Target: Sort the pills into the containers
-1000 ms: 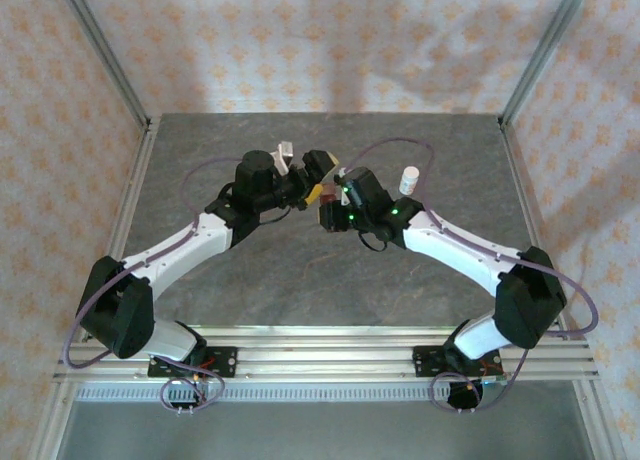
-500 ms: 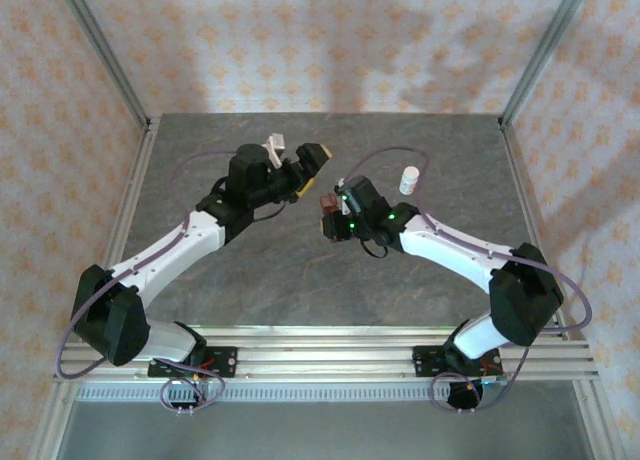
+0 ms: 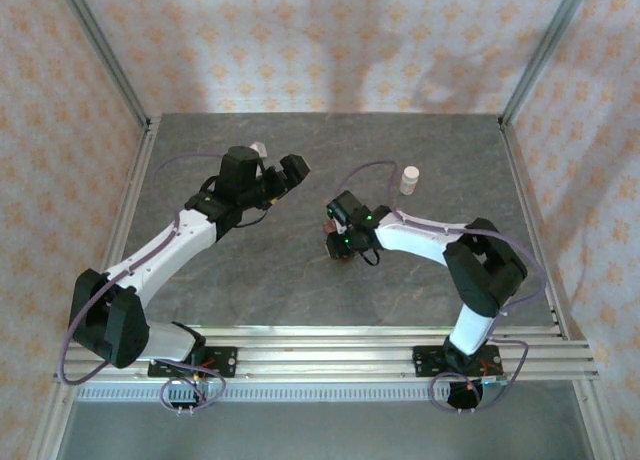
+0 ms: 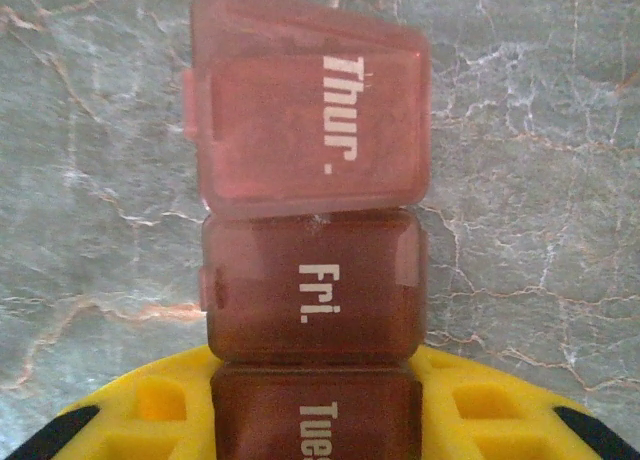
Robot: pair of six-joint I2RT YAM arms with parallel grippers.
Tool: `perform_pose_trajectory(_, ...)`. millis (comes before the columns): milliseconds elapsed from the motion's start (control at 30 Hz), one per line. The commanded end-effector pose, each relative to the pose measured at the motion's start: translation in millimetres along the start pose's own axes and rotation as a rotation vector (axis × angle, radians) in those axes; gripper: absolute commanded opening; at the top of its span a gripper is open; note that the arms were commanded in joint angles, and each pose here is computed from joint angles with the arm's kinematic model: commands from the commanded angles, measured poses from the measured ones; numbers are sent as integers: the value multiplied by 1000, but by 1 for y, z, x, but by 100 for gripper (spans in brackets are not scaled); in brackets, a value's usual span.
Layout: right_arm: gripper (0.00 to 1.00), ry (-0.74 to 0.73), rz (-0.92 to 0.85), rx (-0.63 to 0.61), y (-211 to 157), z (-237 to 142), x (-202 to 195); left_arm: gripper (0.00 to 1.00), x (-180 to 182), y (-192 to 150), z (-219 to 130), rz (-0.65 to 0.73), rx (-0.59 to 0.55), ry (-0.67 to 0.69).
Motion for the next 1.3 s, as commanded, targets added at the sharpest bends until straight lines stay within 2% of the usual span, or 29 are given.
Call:
perform_pose_trajectory(0,31,-41,-37,-18,8,0,-5,100,7,2,-2,27,-11,28)
perform_pose_trajectory(200,38,-66,-43,6,1,9,-10,100,6,1,4,15,-5,16)
perform_pose_trajectory(500,57,-98,-38,18,-6,14,-16,100,6,2,7,8,-7,6)
perform_pose_trajectory(667,76,-127,-22,10,-13,8,-21,100,3,3,8,10,-6,-3)
perform_pose_trajectory(733,79,-145,-9,4,-17,4,-26,100,2,4,7,12,-7,-5)
perform_pose_trajectory(967,81,-257,24,-20,-25,-8,-49,100,-3,8,8,16,-9,-18)
perform_pose_trajectory(1267,81,-397,111,-49,-11,-21,-82,100,-4,8,8,18,-10,-24)
Point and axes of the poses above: each hand's point on the last joint's axis, 136 mm out from that joint toward the fingers, its own z axis out along the fingers, its own x axis along the line the jaws close on, y = z × x, the point moved 2 cm from there along -z, back along the fingers, and after that the axes turned 12 degrees about z, right-handed, at the moved point
